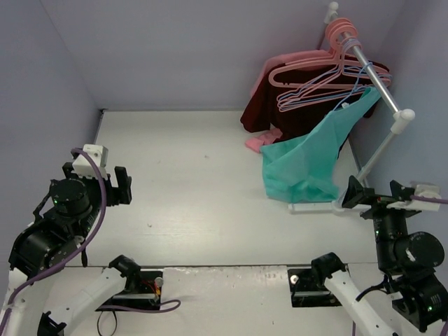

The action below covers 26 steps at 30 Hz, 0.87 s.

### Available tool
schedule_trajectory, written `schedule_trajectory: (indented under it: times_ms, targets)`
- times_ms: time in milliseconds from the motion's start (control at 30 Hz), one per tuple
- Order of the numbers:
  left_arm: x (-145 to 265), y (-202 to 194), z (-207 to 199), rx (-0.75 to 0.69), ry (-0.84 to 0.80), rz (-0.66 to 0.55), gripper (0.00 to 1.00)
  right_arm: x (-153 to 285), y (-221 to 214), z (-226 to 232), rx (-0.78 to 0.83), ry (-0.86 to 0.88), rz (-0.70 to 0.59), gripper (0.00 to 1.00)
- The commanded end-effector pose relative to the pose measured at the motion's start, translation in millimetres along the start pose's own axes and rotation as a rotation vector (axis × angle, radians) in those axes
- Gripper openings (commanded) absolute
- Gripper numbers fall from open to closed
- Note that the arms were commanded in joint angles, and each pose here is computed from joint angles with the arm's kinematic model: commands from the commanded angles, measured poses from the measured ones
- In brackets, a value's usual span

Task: Place the t-shirt on the hanger
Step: Reset both arms

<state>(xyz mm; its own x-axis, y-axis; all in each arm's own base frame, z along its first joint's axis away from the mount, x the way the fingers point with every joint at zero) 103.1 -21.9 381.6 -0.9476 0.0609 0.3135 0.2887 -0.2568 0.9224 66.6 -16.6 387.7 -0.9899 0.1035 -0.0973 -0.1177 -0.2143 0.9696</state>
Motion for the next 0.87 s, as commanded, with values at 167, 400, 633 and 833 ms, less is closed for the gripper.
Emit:
schedule_trajectory:
  times_ms: [167,400,633,833]
  targets:
    - [-6,-8,0,0.052,0.058,0.014,0.75,5,-4,0,-0.108,0.01,-0.034,1.0]
    - [-11,-10,-2,0.067,0.076,0.034,0.75,1,-7,-1,-0.058,-0.008,-0.01,1.0]
    - [-14,-7,-5,0.08,0.07,0.042,0.75,-2,-6,0,-0.043,-0.009,0.003,1.0]
    - [-17,-5,-6,0.079,0.063,0.048,0.75,-15,-13,8,-0.001,-0.001,0.06,1.0]
Point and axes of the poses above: each gripper's point midway between its finger pads, its own x axis back along the fingers, its own z axis along the line the jaws close on, y = z × x, the point moved 9 cm from there along x, back along the fingers, and after that the axes turned 11 degrees about -x, right-handed, at the moved point
